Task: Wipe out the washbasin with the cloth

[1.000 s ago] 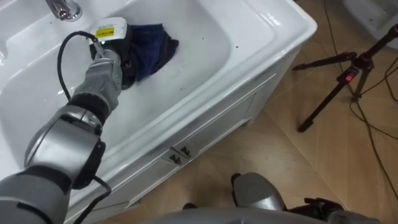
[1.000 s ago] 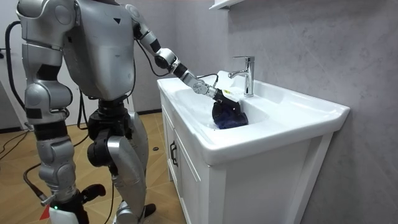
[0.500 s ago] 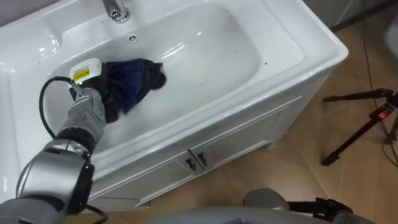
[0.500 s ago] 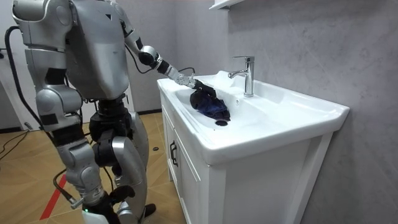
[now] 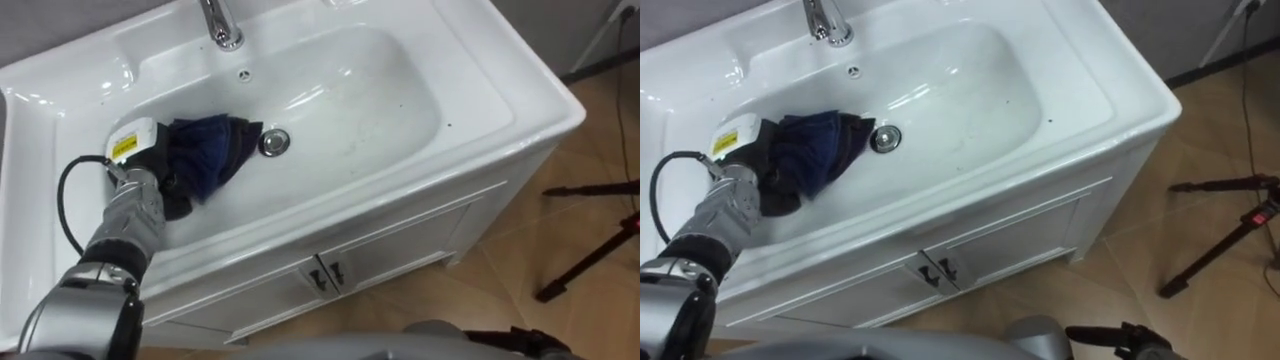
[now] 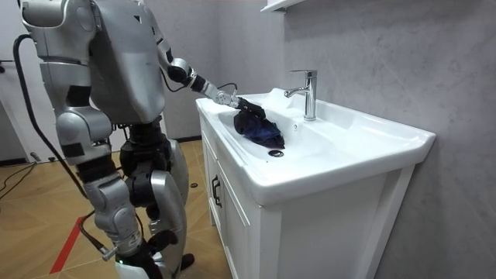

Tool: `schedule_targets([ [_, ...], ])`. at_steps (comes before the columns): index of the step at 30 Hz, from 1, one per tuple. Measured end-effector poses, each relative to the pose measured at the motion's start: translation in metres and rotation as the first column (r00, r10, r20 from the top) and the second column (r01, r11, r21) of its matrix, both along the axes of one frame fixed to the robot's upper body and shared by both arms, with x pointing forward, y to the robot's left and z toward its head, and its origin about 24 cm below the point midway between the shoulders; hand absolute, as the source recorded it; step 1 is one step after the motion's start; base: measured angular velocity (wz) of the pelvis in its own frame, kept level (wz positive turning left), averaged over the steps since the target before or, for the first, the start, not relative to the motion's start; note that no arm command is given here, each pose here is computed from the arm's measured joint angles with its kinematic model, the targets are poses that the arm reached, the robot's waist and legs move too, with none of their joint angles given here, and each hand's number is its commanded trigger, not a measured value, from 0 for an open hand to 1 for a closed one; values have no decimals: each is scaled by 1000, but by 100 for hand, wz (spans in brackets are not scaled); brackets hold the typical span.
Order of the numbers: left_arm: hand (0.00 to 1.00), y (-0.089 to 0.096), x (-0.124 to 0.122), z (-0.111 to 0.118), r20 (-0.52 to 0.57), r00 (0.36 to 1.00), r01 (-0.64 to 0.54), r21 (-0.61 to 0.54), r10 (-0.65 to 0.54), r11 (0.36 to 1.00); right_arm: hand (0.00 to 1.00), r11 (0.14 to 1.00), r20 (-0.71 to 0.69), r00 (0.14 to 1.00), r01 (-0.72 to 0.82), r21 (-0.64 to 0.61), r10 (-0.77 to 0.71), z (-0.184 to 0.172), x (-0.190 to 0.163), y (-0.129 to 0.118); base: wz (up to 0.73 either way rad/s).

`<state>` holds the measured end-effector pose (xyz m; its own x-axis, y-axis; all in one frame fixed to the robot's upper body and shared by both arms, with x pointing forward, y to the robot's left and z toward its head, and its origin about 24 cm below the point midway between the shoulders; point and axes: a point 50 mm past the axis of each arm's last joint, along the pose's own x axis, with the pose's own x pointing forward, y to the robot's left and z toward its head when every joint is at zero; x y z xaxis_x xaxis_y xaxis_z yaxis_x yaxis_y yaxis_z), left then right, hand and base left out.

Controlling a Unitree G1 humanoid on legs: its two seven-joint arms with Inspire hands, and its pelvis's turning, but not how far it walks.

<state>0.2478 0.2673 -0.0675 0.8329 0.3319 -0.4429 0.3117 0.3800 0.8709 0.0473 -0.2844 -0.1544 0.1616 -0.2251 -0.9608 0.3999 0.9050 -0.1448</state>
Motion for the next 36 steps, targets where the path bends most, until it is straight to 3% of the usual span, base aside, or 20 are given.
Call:
schedule_targets([
  [11,100,1,-9,-4,-3,1000,6,-16,-6,1000,0,1000,16,999,29,11,-29,1,0,-2,0],
  [20,100,-8,-10,-1,-3,994,109,56,-109,992,0,1000,41,999,7,12,-7,0,2,-1,4],
  [36,100,-54,9,15,-55,928,372,88,-369,924,0,996,78,995,-70,59,65,0,5,4,9],
])
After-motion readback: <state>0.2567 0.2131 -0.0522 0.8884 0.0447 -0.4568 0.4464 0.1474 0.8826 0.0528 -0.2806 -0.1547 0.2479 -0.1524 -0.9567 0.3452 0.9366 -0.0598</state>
